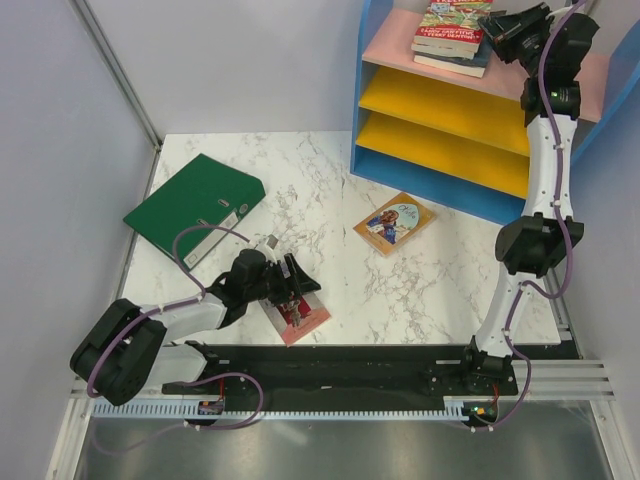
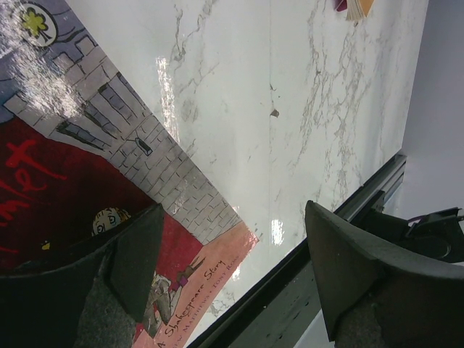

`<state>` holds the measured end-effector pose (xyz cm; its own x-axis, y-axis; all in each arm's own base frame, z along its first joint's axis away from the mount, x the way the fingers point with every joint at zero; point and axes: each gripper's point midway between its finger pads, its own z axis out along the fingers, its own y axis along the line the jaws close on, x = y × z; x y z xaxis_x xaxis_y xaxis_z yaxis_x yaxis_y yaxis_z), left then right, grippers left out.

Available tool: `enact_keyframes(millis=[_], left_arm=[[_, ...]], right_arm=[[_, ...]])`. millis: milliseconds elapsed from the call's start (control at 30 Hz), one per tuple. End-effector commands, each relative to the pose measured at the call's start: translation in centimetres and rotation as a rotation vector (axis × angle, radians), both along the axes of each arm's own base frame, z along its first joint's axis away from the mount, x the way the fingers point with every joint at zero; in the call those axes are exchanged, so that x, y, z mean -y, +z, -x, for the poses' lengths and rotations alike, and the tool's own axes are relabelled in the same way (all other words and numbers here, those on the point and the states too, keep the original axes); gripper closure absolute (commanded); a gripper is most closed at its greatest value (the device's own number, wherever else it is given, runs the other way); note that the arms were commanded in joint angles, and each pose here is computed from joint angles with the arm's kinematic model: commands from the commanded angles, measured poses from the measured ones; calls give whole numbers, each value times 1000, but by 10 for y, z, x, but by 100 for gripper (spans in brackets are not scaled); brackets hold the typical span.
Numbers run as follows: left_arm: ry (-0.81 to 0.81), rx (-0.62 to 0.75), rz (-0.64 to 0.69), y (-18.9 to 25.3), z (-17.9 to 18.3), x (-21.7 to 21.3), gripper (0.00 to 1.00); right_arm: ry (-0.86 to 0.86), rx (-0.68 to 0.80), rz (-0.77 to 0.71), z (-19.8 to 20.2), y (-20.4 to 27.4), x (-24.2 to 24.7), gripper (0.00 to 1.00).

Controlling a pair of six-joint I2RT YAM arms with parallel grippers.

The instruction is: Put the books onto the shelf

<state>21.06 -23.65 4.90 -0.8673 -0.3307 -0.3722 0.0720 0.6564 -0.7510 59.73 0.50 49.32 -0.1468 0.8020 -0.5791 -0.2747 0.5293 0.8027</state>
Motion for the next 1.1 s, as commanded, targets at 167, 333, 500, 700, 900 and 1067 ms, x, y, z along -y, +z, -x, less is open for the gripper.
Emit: enact_keyframes(millis=[167, 333, 500, 700, 900, 1067], left_arm=[[-33, 6, -17, -7, 5, 0, 15], [-37, 9, -12, -6, 6, 0, 15], [-41, 9, -9, -6, 7, 1, 15], [-43, 8, -6, -7, 8, 1, 15], [-42, 8, -4, -6, 7, 1, 15], [-43, 5, -5, -7, 7, 1, 15]], right_arm=[[21, 39, 63, 27, 15, -8, 93], [-51, 136, 99, 55, 58, 0, 89], [-96, 166, 74, 81, 81, 17, 74], [-80, 54, 6, 70, 43, 44, 68], [-41, -19, -14, 57, 15, 43, 69], [-65, -45, 0, 55, 9, 46, 59]])
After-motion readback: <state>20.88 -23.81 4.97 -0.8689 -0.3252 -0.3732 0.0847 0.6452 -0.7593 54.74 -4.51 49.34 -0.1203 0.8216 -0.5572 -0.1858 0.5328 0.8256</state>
